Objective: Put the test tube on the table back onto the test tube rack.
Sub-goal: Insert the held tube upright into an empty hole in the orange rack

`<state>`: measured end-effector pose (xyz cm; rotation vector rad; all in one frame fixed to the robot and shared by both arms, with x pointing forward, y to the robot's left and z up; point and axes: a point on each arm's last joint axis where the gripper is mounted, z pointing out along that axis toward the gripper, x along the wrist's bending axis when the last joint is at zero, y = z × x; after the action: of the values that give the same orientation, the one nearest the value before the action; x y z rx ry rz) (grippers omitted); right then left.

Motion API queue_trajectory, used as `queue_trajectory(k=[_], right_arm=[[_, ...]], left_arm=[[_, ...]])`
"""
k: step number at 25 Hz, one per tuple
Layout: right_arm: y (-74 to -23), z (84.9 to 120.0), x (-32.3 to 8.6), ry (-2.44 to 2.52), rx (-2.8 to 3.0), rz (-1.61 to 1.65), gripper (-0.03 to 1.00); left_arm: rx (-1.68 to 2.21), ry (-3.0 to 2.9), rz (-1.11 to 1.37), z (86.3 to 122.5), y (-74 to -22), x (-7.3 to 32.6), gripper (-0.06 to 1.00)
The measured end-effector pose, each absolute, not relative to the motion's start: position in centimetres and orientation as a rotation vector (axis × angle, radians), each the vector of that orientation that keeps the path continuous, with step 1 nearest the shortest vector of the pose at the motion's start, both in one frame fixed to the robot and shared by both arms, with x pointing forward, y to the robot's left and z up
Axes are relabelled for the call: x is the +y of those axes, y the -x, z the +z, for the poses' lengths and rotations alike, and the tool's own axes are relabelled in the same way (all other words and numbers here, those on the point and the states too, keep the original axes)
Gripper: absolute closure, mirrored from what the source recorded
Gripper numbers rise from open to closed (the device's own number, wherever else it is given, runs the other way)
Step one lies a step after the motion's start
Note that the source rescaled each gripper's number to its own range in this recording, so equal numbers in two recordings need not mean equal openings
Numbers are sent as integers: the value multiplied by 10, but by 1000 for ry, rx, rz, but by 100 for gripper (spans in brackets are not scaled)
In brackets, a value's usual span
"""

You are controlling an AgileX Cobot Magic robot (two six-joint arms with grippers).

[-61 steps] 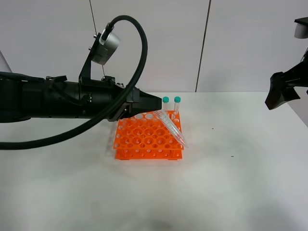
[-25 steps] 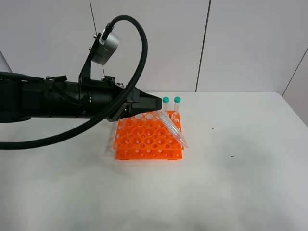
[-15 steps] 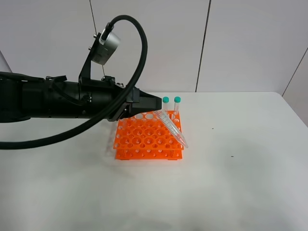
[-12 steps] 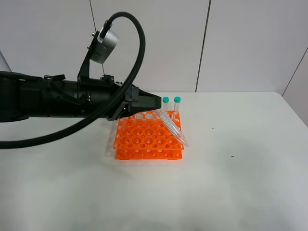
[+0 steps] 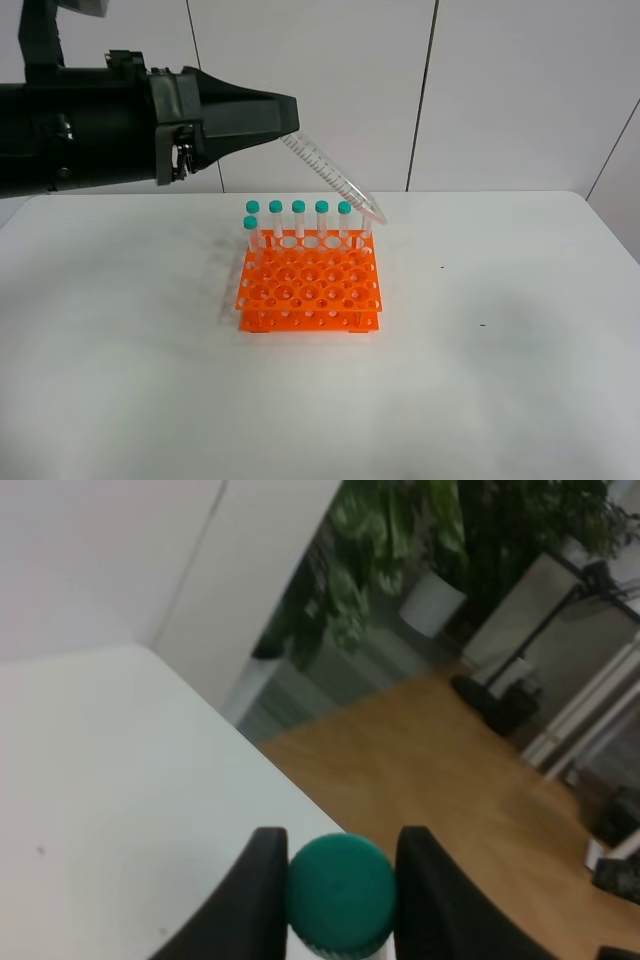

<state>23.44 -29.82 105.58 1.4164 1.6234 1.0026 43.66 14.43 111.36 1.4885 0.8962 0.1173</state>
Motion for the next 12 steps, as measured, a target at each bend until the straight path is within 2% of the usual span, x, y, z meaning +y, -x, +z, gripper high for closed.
queue_trajectory(k=[7, 12], right_arm=[[-234, 1056, -298, -1416, 1623, 1003, -3], [-234, 1056, -298, -1416, 1623, 1003, -3]], left_arm=[[857, -1553, 220, 1113, -436, 148, 94], [837, -1703, 440, 1113, -444, 157, 94]])
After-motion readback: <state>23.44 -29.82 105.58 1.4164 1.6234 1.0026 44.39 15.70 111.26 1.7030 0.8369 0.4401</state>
